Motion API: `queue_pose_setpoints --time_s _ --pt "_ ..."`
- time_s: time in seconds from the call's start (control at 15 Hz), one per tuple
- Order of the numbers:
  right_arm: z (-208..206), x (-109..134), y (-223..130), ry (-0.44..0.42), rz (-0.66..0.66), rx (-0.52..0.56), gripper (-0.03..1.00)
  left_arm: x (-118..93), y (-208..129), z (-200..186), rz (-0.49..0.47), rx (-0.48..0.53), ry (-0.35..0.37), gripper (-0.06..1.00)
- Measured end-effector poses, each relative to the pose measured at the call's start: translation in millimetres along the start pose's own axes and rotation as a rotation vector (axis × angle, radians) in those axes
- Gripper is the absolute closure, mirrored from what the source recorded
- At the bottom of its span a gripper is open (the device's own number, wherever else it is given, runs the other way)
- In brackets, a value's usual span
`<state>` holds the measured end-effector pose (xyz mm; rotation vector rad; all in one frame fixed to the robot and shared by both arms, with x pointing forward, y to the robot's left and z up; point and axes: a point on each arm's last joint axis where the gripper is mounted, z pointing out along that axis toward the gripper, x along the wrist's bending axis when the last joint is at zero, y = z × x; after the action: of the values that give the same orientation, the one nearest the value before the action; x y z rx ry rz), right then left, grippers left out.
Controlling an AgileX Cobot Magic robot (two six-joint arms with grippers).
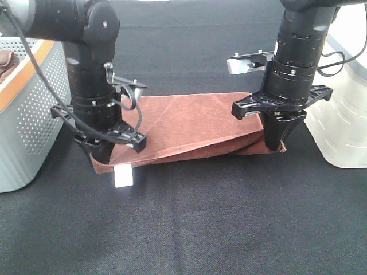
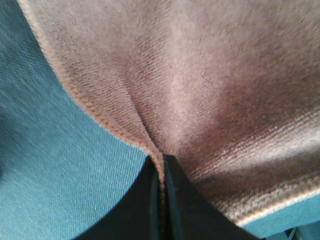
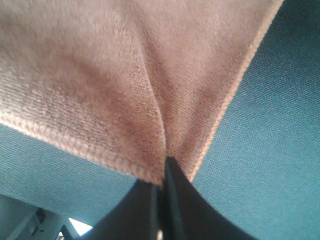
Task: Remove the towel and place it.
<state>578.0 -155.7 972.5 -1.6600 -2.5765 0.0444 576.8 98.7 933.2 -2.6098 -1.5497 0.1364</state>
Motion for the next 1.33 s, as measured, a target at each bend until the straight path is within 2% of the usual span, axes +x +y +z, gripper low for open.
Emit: queue_pose_setpoints --time_s 0.2,0.27,0.4,0.47,0.53,0.6,0.67,0.93,1.2,1.33 --pt "0 2 0 0.022 0.007 -0.001 0.97 1 -3 6 0.004 0.019 0.014 0.94" --pt "0 2 0 0.022 0.007 -0.001 0.91 2 -3 5 0.006 0.019 0.018 0.86" --pt "0 2 0 0.022 0.007 0.000 0.69 3 -3 5 0.011 0.019 0.030 0.62" --pt "0 2 0 0.022 0.007 0.000 0.69 3 -3 5 0.011 0.019 0.030 0.62" --pt "0 2 0 0.022 0.007 0.000 0.56 3 -4 5 0.011 0.022 0.030 0.48" --pt "0 2 0 0.022 0.007 0.000 0.42 3 -4 5 0.013 0.022 0.030 0.42" --pt "0 2 0 0.023 0.007 0.001 0.36 3 -4 5 0.023 0.023 0.029 0.40" --pt "0 2 0 0.023 0.007 0.003 0.31 3 -4 5 0.033 0.024 0.029 0.38" --pt "-10 4 -3 0.038 0.012 -0.025 0.31 2 4 -11 0.033 -0.036 0.028 0.38" --pt "-39 7 -13 0.043 0.009 -0.108 0.31 2 5 -54 0.038 -0.170 0.036 0.38"
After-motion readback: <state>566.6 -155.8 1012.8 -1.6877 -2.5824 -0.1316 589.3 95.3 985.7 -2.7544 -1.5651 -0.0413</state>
